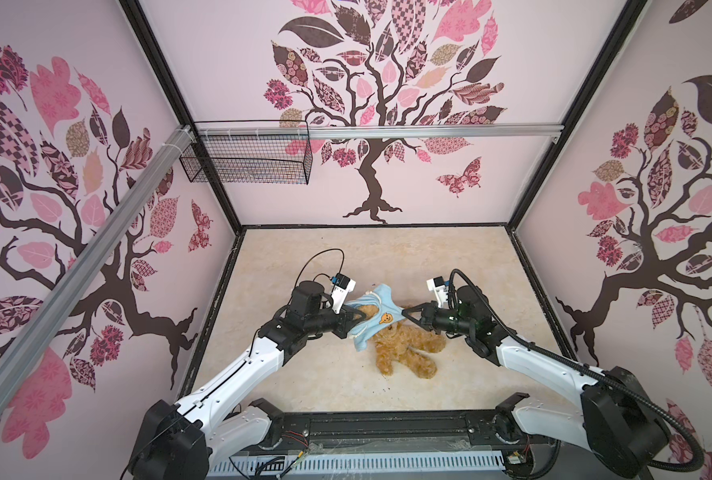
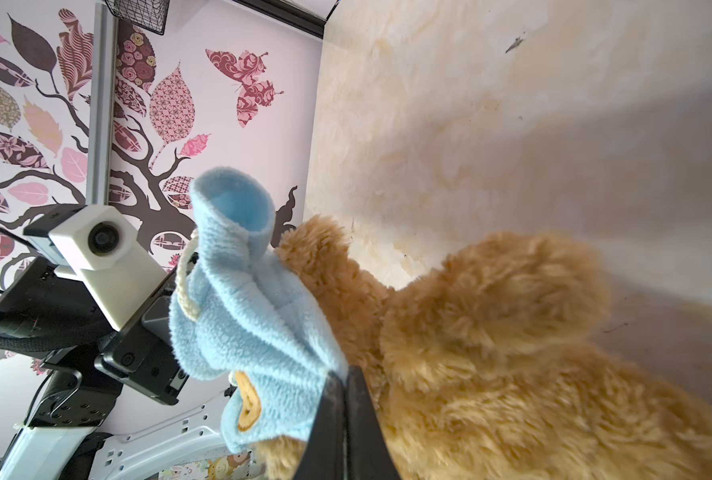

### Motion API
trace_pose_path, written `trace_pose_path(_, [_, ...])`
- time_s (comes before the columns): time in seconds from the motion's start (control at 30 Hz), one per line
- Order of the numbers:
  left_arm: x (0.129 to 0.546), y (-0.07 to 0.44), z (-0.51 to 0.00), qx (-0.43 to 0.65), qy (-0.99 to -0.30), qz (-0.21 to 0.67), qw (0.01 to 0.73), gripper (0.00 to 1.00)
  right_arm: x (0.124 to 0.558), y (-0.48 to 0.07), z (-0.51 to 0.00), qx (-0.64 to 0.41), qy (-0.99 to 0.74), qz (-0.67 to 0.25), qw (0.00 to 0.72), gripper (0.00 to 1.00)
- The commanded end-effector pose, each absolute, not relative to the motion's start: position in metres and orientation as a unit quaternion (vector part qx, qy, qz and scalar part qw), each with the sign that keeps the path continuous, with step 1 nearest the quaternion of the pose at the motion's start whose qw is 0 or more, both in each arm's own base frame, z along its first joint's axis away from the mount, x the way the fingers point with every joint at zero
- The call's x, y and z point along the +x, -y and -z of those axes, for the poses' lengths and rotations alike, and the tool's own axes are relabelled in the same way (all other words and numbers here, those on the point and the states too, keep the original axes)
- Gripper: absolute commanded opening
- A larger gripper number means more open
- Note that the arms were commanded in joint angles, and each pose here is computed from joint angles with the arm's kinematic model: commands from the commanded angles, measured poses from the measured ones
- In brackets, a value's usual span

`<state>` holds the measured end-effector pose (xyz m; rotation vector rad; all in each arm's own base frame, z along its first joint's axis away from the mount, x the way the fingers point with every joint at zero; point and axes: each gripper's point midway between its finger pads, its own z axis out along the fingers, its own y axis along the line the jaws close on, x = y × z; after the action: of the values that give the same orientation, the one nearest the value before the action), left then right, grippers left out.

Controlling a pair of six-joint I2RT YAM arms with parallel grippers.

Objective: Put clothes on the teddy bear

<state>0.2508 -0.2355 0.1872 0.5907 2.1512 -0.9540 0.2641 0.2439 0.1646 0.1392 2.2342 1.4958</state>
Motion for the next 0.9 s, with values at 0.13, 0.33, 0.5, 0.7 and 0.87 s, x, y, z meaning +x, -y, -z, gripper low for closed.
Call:
trace_pose_path(0.13, [0.265, 0.212, -0.185, 0.188, -0.842, 0.336, 0.377, 0.0, 0.274, -0.225, -0.13, 0.105, -0.831, -0.497, 0.227, 0.0])
trace_pose_path(0.33, [0.246, 0.229, -0.163, 0.23, -0.848, 0.358, 0.317, 0.0, 0.272, -0.272, -0.126, 0.032, -0.841, -0.498, 0.207, 0.0])
trace_pose_path(0.5, [0.241, 0.236, -0.153, 0.218, -0.854, 0.375, 0.286, 0.06, 0.278, -0.288, -0.112, 0.02, -0.84, -0.506, 0.196, 0.0])
trace_pose_path(0.7, [0.233, 0.24, -0.147, 0.196, -0.858, 0.402, 0.251, 0.26, 0.276, -0.296, -0.104, -0.013, -0.834, -0.512, 0.204, 0.0])
trace_pose_path(0.87, [0.233, 0.245, -0.152, 0.162, -0.855, 0.438, 0.227, 0.38, 0.269, -0.298, -0.099, -0.057, -0.825, -0.518, 0.218, 0.0])
